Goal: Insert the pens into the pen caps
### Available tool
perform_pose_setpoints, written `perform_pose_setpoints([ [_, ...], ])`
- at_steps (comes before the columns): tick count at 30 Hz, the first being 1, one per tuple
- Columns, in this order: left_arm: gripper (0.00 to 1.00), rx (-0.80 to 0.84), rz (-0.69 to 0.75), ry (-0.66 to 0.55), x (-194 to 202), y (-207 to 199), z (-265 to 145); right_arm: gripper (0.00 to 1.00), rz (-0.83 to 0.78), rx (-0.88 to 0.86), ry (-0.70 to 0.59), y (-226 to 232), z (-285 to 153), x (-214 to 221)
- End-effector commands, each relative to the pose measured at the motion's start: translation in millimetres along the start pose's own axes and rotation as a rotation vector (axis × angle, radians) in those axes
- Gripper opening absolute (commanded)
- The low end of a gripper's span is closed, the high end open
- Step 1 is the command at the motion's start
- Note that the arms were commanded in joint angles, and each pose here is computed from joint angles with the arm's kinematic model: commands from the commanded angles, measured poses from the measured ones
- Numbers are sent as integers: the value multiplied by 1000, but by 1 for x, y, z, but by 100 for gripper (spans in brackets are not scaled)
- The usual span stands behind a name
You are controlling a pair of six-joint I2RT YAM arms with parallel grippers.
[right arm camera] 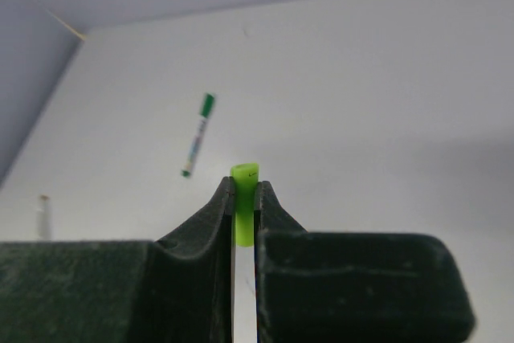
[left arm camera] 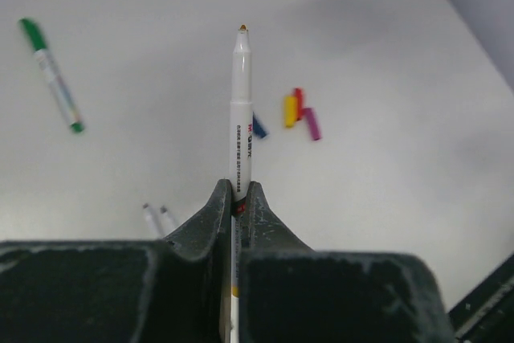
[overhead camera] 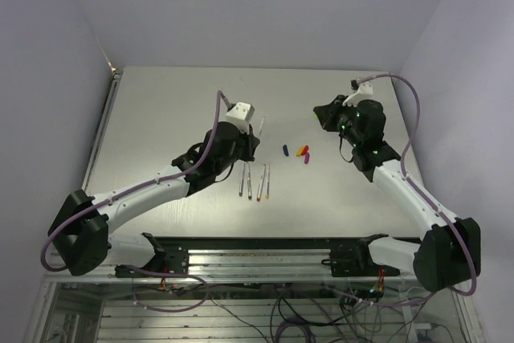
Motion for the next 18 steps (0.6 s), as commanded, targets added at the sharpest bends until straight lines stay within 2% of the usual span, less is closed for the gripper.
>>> perform_pose_setpoints([
  [1,7,189,-13,-171,-38,-40,3,0,47,-189,-130,39,-13,-31],
  [6,7,317,-69,-269,-60,-65,2,0,85,-314,-215,60,-30,-44],
  [18,7,455,-143,-313,-83,-94,5,0,199,-521,-298,84,-50,-50],
])
Point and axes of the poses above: each gripper's point midway between its finger pads, its own z axis out along the fingers, its own y axis along the line the jaws close on, x = y × z, the point moved 2 cm from there along -z, back along the fingers, and after that the axes turned 15 degrees about z, right-handed, at the moved point
